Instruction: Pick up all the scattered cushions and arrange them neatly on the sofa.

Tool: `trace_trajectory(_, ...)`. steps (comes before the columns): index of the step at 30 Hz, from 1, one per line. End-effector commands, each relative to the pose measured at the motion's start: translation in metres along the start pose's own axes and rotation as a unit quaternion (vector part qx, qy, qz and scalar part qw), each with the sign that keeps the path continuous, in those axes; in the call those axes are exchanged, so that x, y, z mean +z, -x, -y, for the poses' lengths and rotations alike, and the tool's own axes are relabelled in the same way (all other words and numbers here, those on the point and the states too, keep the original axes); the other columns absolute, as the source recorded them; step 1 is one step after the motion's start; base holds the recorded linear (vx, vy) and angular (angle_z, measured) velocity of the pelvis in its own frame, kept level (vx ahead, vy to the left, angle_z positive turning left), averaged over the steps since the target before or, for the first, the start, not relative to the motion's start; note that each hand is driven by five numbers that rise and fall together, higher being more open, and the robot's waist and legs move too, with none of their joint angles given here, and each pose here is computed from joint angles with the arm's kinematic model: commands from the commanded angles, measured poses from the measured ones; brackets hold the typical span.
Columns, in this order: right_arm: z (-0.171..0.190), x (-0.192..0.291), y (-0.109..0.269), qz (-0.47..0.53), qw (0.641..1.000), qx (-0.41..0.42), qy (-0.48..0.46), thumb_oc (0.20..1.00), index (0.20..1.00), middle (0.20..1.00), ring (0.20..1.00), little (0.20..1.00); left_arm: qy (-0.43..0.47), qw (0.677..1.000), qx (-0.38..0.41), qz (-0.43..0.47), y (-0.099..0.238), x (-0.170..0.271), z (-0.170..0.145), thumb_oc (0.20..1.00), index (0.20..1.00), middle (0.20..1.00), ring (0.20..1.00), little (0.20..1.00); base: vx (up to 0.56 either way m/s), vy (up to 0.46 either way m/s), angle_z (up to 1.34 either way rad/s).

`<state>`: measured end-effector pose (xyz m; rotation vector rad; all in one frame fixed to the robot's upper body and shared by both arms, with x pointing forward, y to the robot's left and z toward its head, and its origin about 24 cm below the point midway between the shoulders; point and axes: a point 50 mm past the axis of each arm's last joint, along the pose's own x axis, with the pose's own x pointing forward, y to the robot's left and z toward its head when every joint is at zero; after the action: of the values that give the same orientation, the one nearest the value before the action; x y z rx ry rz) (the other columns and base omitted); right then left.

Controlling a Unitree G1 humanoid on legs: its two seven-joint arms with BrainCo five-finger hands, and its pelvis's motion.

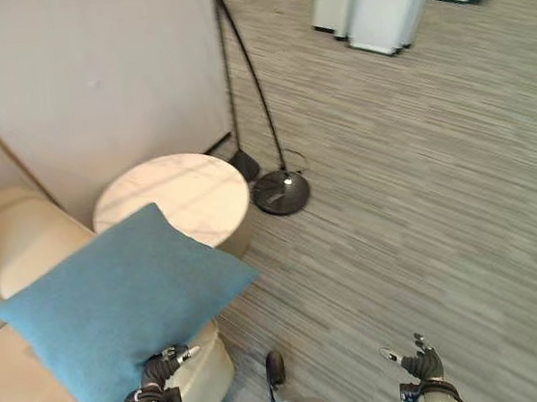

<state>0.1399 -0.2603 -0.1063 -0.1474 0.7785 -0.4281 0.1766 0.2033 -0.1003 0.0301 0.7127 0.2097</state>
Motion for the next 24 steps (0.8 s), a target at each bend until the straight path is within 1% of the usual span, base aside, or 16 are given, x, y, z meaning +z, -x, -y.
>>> trace_trajectory(1,0.014,0.035,-0.009,0.066,0.998,-0.012,-0.007,1.0,1.0,1.0,1.0,1.0,0.007,0.998,0.02,0.062,-0.006,0.03,-0.013,1.0,1.0,1.0,1.0,1.0,0.34,-0.252,0.57)
trace_trajectory(7,0.016,0.043,-0.01,0.08,0.997,-0.012,-0.019,1.0,1.0,1.0,1.0,1.0,0.021,0.999,0.015,0.04,-0.007,0.022,-0.008,1.0,1.0,1.0,1.0,1.0,0.16,-0.149,0.54)
trace_trajectory(11,0.012,0.046,-0.011,0.083,0.996,-0.013,-0.032,1.0,1.0,1.0,1.0,1.0,0.006,0.999,-0.002,0.039,-0.011,0.026,0.0,1.0,1.0,1.0,1.0,1.0,0.0,-0.049,1.33)
trace_trajectory(14,0.007,0.045,-0.01,0.081,0.996,-0.008,-0.035,1.0,1.0,1.0,1.0,1.0,-0.007,0.999,-0.014,0.029,-0.011,0.021,0.007,1.0,1.0,1.0,1.0,1.0,0.02,0.04,0.94)
trace_trajectory(17,0.0,0.043,-0.01,0.079,0.996,0.002,-0.029,1.0,1.0,1.0,1.0,1.0,-0.018,1.0,-0.014,0.019,-0.011,0.015,0.006,1.0,1.0,1.0,1.0,1.0,0.02,0.079,0.26)
trace_trajectory(18,-0.008,0.042,-0.009,0.074,0.997,0.017,-0.024,1.0,1.0,1.0,1.0,1.0,-0.02,1.0,-0.016,0.01,-0.01,0.011,0.007,1.0,1.0,1.0,1.0,1.0,0.0,0.074,0.31)
trace_trajectory(20,-0.014,0.042,-0.009,0.074,0.997,0.027,-0.013,1.0,1.0,1.0,1.0,1.0,-0.026,0.999,-0.02,0.005,-0.009,0.008,0.007,1.0,1.0,1.0,1.0,1.0,-0.02,0.118,0.43)
trace_trajectory(24,-0.024,0.049,-0.009,0.081,0.996,0.044,0.0,1.0,1.0,1.0,1.0,1.0,-0.04,0.999,-0.026,-0.009,-0.007,0.0,0.008,1.0,1.0,1.0,1.0,1.0,-0.07,0.125,0.03)
